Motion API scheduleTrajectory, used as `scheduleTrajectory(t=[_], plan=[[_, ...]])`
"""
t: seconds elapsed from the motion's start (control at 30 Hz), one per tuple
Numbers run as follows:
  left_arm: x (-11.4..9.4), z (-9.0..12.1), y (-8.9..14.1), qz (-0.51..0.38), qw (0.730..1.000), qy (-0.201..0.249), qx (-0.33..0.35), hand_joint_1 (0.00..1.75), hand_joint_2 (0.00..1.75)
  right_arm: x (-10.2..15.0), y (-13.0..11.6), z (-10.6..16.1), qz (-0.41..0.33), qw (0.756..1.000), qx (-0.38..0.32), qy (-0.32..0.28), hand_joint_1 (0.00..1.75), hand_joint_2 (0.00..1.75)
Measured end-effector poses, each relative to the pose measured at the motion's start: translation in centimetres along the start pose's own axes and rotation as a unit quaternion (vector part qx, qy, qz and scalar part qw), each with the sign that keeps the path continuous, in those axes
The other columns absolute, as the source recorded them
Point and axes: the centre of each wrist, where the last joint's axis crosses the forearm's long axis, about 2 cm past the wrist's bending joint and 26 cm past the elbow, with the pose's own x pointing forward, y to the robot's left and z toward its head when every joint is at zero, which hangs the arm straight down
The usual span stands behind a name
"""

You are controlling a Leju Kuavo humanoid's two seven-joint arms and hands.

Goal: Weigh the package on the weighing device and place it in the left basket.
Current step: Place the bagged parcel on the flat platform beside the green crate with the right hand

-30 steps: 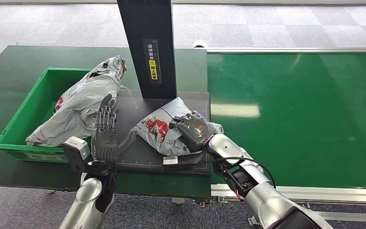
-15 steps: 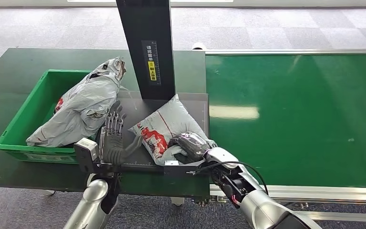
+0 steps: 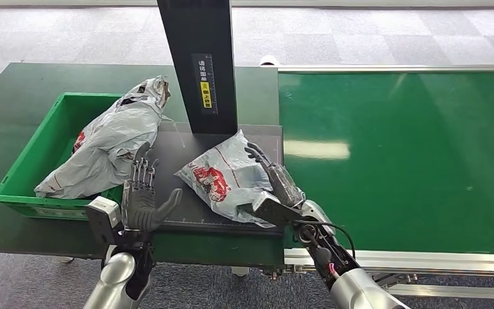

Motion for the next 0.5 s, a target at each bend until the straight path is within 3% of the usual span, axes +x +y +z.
scheduleTrajectory(t=[0.3, 0.5], plan=[[0.3, 0.4, 0.3, -0.027, 1.0, 0.0, -0.008, 0.0, 1.75, 1.6, -1.4, 0.9, -0.097, 0.989, -0.095, -0.065, 0.0, 1.75], [0.6, 0.7, 0.4, -0.039, 0.999, 0.001, -0.008, 0.0, 1.75, 2.3, -3.0, 1.3, -0.118, 0.981, -0.128, -0.087, 0.0, 1.75]])
